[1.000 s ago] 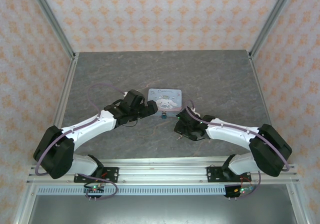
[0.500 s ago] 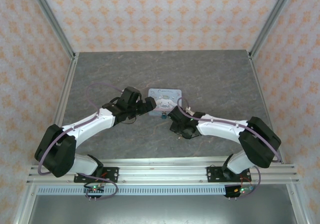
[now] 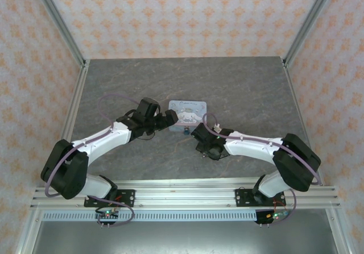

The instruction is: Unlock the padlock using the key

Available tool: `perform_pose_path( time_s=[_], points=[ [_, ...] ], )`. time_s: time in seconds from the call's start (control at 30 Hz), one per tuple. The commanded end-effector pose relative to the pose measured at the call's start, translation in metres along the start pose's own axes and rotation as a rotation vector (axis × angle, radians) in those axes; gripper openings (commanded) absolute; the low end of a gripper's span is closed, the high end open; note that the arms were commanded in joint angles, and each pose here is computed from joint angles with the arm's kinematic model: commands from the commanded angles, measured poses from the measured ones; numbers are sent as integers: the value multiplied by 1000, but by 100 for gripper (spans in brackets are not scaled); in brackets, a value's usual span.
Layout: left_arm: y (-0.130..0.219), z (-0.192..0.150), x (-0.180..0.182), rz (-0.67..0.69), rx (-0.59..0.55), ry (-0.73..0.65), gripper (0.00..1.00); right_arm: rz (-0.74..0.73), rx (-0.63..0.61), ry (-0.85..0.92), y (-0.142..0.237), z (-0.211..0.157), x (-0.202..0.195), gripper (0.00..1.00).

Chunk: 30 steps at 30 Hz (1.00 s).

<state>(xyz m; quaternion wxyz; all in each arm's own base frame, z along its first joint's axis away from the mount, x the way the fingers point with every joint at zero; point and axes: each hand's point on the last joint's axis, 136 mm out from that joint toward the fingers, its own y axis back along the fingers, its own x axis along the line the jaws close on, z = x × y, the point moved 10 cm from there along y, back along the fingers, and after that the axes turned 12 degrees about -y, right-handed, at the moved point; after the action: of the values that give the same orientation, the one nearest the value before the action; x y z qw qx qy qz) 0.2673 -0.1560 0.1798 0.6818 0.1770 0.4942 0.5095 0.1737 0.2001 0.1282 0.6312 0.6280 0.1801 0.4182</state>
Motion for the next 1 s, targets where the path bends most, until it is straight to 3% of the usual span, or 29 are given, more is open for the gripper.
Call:
perform_pose_path(
  time_s=[0.0, 0.5, 0.7, 0.97],
  points=[
    [1, 11, -8, -39, -30, -6, 100, -47, -31, -10, -3, 1, -8, 48],
    [0, 13, -6, -48, -24, -1, 100, -84, 16, 8, -25, -8, -5, 36],
    [-3, 14, -5, -52, -14, 6, 100, -84, 31, 23, -28, -13, -1, 24],
    [-8, 13, -5, -71, 9, 22, 100, -52, 27, 17, -28, -13, -6, 0]
  ],
)
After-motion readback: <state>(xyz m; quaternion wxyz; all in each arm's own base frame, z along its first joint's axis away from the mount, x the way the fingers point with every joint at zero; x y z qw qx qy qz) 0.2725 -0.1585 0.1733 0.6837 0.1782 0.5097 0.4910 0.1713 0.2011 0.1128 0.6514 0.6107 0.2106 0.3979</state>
